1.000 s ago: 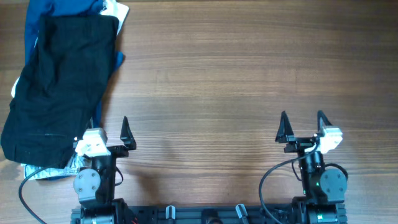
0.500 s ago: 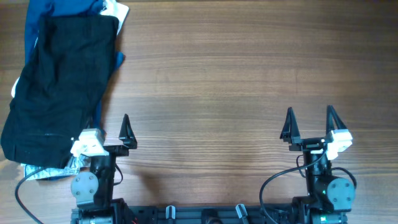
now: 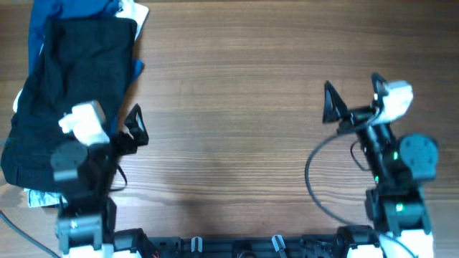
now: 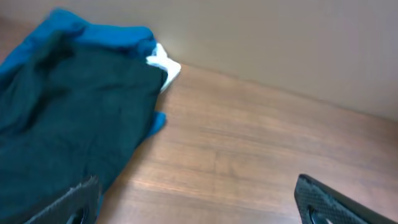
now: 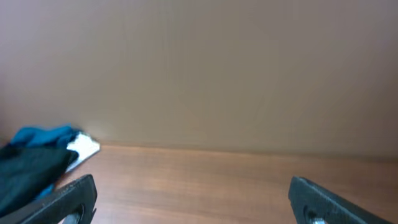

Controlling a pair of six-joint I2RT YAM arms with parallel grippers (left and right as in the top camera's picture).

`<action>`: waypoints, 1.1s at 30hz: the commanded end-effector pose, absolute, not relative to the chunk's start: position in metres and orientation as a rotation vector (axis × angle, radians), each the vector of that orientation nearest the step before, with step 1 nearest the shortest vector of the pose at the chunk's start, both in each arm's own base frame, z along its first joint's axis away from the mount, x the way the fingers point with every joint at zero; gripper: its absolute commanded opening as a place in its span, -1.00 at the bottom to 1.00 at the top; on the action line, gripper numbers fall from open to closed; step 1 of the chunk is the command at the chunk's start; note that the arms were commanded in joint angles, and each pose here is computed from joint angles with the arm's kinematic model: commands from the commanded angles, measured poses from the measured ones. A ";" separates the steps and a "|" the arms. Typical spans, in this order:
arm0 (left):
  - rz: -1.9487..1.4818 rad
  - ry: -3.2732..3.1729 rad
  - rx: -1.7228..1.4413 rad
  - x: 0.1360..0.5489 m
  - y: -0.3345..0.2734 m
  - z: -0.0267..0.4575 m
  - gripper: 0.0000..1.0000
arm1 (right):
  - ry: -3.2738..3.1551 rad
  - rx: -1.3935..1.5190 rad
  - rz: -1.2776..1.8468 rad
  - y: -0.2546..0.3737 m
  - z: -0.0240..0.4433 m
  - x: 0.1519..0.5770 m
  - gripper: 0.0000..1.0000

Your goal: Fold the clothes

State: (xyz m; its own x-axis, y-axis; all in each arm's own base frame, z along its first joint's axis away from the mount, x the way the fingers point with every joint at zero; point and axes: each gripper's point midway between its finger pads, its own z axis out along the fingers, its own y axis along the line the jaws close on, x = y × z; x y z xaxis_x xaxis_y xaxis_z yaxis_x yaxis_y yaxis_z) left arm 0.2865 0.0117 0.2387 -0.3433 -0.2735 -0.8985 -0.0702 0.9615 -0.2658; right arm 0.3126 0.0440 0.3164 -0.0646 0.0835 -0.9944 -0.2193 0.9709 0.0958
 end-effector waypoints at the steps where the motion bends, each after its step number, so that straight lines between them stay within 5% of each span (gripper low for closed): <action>1: -0.237 2.005 -0.255 0.304 0.010 0.257 1.00 | 1.695 -0.142 0.284 0.052 0.327 0.332 0.99; 17: -0.165 2.588 -0.378 0.331 0.024 0.164 1.00 | 2.198 -0.020 0.623 0.086 0.224 0.403 1.00; 23: 0.141 2.737 -0.481 0.306 0.072 0.132 0.98 | 2.210 -0.018 0.623 0.086 0.218 0.406 0.99; 26: 0.162 2.758 -0.633 0.304 0.097 0.114 0.82 | 2.213 -0.016 0.624 0.086 0.218 0.405 1.00; 33: 0.197 2.794 -0.555 0.337 0.126 0.063 0.79 | 2.218 -0.014 0.625 0.086 0.215 0.406 0.99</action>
State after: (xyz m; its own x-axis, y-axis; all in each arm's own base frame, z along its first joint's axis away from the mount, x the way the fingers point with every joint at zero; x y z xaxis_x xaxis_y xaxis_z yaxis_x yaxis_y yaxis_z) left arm 0.3270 0.1218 0.0788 -0.8389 -0.4364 -0.3253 -0.4712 0.8814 0.0326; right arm 0.4018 0.0824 0.2100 -0.6710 0.1798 -0.7193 -0.2012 0.8896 0.4100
